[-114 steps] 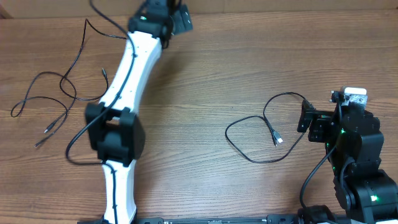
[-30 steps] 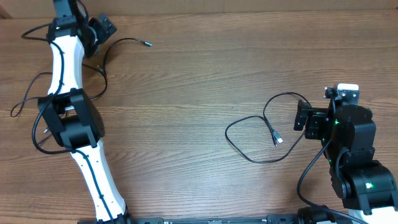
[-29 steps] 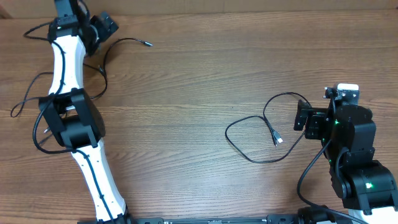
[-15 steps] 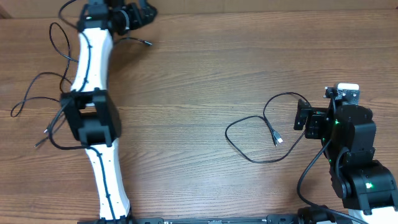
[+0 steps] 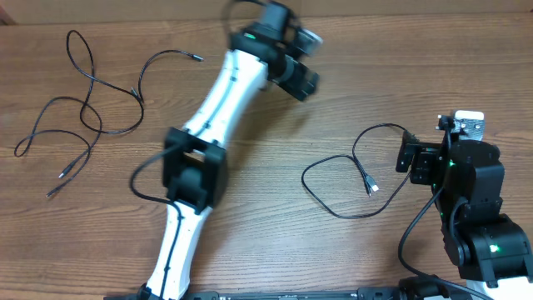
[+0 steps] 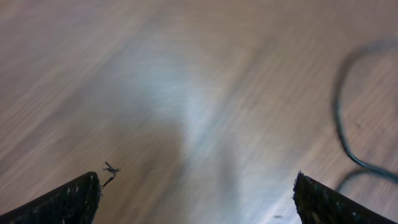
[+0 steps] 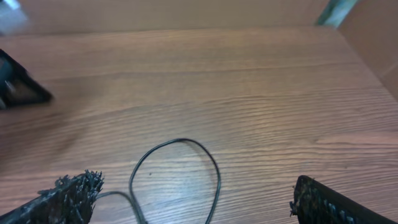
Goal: Untangle cables
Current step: 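Move the left gripper right and grasp the last black cable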
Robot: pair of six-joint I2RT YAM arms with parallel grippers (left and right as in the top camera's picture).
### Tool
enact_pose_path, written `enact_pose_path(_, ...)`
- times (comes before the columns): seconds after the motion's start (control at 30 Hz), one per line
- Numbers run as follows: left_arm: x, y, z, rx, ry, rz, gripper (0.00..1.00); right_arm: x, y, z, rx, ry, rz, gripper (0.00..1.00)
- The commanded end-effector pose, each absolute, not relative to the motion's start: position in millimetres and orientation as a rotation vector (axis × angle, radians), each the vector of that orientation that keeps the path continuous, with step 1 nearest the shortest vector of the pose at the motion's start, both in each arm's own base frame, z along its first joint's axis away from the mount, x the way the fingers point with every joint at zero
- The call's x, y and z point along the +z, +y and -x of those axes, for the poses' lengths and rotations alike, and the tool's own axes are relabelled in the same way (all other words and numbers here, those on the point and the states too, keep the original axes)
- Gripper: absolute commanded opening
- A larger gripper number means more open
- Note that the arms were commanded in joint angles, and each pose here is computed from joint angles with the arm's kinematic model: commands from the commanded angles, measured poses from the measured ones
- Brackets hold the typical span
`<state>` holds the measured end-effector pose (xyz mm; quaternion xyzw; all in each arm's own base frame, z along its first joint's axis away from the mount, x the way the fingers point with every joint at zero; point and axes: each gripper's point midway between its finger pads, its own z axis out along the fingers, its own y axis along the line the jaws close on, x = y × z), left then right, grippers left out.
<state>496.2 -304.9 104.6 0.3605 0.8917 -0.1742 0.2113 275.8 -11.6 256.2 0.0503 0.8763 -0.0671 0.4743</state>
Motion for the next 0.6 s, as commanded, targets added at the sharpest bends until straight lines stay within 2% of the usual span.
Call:
enact_pose_path(0.0, 129, -332, -478, -0.301, 2.334, -1.219, 1.00, 276, -20, -277, -0.206, 2.083, -0.164, 1.00)
enact_pose_path(0.13, 122, -353, -451, -0.221, 2.341, -1.316, 1.00, 281, -32, -276, -0.257, 2.050, -0.244, 1.00)
enact_pose_path(0.4, 111, -391, -379, -0.323, 2.399, -1.492, 0.99, 305, -39, -282, -0.260, 1.945, -0.308, 1.00)
enact_pose_path(0.57, 106, -406, -357, -0.290, 2.376, -1.566, 1.00, 319, -44, -281, -0.283, 1.908, -0.333, 1.00)
